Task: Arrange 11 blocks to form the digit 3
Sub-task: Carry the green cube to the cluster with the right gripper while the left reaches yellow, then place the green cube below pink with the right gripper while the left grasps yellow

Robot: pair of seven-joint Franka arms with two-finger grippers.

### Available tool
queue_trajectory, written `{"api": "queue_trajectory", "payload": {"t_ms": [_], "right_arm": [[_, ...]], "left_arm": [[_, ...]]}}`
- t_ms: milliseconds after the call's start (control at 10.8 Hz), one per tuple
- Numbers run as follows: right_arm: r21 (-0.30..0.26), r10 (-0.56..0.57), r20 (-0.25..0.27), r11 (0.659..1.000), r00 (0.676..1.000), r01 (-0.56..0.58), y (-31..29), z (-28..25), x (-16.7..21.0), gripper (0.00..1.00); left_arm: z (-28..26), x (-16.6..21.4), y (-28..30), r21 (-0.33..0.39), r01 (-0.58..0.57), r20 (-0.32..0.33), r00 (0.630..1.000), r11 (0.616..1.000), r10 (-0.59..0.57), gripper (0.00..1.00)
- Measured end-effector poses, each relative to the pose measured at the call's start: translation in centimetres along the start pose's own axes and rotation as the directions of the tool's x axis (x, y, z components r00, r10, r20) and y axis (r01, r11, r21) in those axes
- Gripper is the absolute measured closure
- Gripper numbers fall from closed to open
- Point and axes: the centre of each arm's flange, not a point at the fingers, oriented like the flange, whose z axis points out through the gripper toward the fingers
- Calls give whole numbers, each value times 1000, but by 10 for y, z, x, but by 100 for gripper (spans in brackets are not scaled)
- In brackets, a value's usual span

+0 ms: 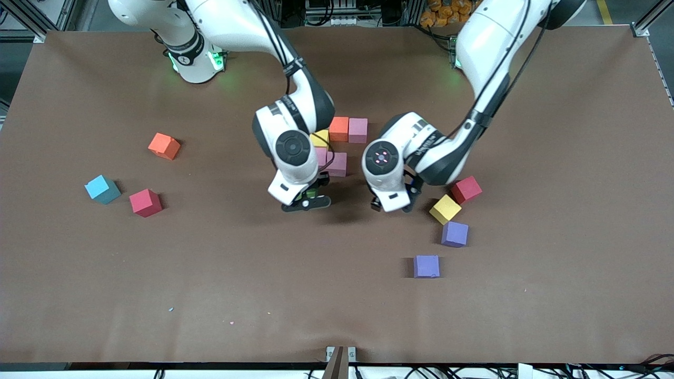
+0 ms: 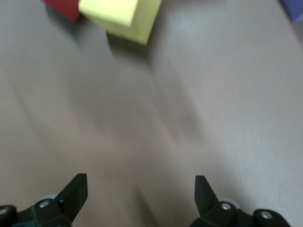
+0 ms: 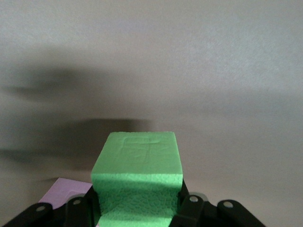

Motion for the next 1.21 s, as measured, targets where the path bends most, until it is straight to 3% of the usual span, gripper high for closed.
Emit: {"api": "queue_trajectory", "payload": {"t_ms": [279, 650, 1207], "right_arm": [[66, 75, 40, 995, 996, -78, 6, 25, -4, 40], [62, 182, 67, 981, 981, -186, -8, 39, -16, 40], [35, 204, 80, 978, 976, -208, -16, 57, -23, 40]], "left_arm": [[-3, 56, -7, 23, -70, -1, 998, 997, 71, 0], [0, 147, -23, 37, -168, 21, 986, 985, 167, 0], [44, 177, -33, 10, -283, 32, 959, 959, 283, 0]]}}
